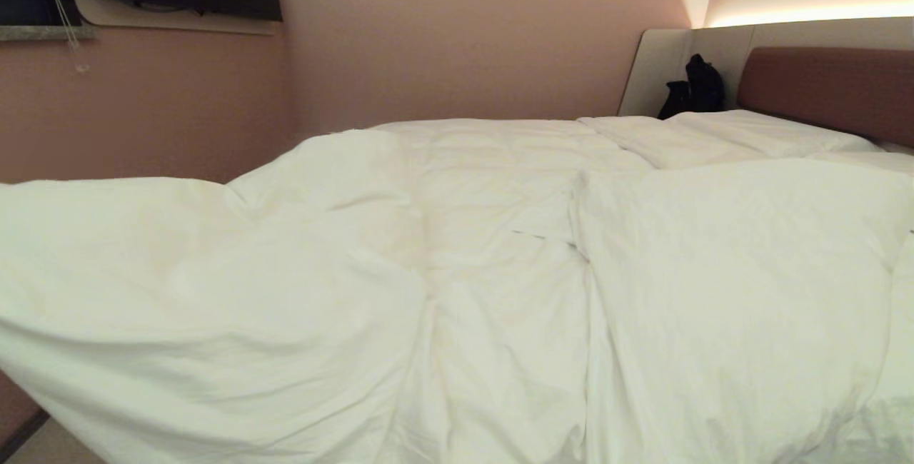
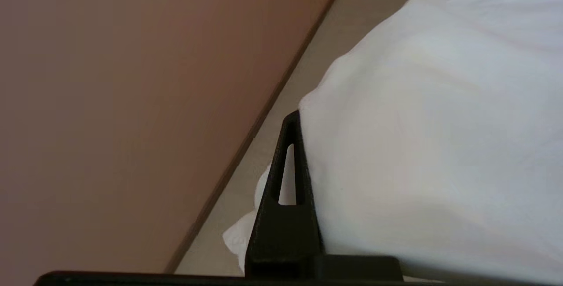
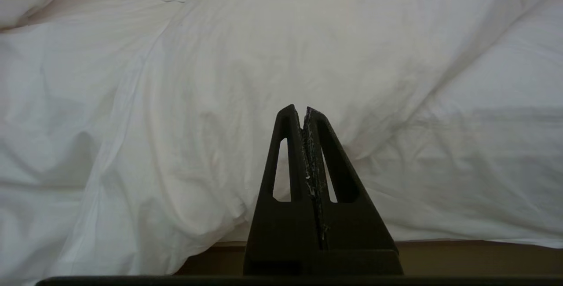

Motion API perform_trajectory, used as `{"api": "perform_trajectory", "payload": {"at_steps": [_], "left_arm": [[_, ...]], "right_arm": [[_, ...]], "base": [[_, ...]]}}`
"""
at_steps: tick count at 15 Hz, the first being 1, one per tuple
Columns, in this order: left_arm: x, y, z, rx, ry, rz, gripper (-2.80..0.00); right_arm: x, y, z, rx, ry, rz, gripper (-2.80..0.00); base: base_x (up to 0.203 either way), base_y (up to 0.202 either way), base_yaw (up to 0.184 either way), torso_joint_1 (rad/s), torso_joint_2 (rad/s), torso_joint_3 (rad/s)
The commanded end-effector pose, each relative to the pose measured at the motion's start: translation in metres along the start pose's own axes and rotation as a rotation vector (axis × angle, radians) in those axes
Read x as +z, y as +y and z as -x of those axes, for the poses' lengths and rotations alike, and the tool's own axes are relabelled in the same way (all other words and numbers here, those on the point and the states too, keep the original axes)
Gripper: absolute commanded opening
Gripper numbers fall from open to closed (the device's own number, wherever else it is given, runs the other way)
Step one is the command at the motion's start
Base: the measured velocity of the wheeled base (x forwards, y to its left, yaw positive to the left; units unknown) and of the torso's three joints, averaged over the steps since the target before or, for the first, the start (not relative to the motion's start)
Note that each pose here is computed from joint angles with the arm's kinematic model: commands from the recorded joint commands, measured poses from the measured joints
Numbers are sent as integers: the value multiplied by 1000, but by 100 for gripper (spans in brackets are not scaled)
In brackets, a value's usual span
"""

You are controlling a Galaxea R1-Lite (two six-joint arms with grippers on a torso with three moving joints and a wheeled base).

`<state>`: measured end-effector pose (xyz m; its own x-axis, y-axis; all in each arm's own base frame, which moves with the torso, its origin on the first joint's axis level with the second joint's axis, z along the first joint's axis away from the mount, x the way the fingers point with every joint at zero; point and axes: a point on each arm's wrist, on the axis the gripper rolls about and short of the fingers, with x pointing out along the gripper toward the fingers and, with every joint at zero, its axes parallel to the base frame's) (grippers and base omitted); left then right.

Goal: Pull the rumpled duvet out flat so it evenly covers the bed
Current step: Flatten the corners of the folded blanket

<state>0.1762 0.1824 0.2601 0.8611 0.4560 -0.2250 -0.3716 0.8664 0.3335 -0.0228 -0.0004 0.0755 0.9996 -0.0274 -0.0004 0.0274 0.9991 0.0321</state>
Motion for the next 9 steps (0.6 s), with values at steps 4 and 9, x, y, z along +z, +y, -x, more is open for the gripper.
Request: {"api": "perform_trajectory", "payload": {"at_steps": [4,9], "left_arm": [[-29,14,46,149,67,53,-280],[-59,11,89,308,133,197,-280]], "right_arm": [[0,0,0,0,0,0,-280],[0,0,0,0,0,0,-280]], "base": [[0,0,0,0,0,0],[0,0,0,0,0,0]]}}
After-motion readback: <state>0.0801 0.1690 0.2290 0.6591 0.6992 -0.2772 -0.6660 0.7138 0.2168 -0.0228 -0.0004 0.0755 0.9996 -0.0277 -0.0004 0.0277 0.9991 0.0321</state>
